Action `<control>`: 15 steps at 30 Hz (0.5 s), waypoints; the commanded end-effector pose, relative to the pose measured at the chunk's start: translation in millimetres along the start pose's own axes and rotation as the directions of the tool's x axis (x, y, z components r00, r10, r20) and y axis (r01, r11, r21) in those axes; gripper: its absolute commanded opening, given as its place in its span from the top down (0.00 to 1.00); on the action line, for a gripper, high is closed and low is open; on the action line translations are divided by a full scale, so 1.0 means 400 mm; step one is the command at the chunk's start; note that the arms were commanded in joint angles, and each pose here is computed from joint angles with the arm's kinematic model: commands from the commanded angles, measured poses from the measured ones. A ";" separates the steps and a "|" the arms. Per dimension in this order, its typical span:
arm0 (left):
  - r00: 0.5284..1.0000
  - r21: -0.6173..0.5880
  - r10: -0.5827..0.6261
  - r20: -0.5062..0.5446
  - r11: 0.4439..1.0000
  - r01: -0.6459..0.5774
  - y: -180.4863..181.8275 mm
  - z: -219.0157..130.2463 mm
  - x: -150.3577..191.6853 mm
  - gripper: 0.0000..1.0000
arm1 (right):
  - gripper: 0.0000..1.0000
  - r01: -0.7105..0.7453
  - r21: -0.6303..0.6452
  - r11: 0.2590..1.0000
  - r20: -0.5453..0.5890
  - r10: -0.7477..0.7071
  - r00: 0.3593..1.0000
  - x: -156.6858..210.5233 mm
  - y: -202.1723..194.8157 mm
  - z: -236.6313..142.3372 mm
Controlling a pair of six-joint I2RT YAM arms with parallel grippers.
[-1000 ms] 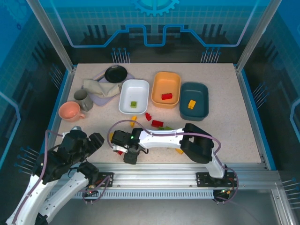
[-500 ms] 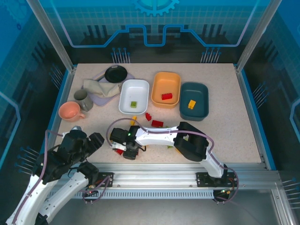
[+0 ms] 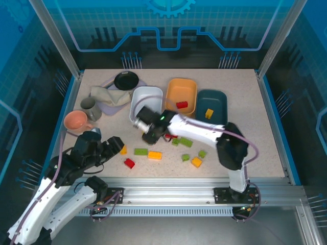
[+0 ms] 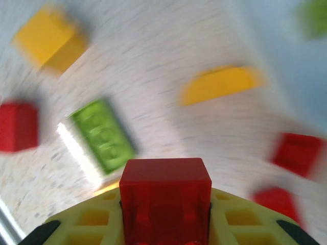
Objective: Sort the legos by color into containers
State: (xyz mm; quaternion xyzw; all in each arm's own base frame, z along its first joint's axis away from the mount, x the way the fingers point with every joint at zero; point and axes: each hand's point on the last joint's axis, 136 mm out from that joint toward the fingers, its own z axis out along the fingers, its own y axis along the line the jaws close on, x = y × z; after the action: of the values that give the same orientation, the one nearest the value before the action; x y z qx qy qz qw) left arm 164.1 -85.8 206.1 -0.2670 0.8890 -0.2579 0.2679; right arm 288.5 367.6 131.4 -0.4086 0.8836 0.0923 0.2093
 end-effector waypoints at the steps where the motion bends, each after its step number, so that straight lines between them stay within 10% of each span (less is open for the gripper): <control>1: 0.997 0.106 0.066 -0.031 0.992 -0.062 -0.090 0.035 -0.007 0.24 | 0.78 -0.283 0.098 0.954 0.040 0.280 0.959 -0.002 -0.195 -0.044; 15: 0.981 0.133 0.164 -0.103 0.980 -0.150 -0.226 0.179 -0.027 0.24 | 0.75 -0.791 0.162 0.590 0.037 0.798 0.602 -0.024 -0.675 0.132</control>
State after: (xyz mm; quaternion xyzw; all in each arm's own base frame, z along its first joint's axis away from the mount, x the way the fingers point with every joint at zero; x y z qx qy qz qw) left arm 232.8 -151.4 189.0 -0.1941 0.9145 -0.2730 0.2268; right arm 512.7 222.9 114.7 -0.0056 0.9730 0.0861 0.2141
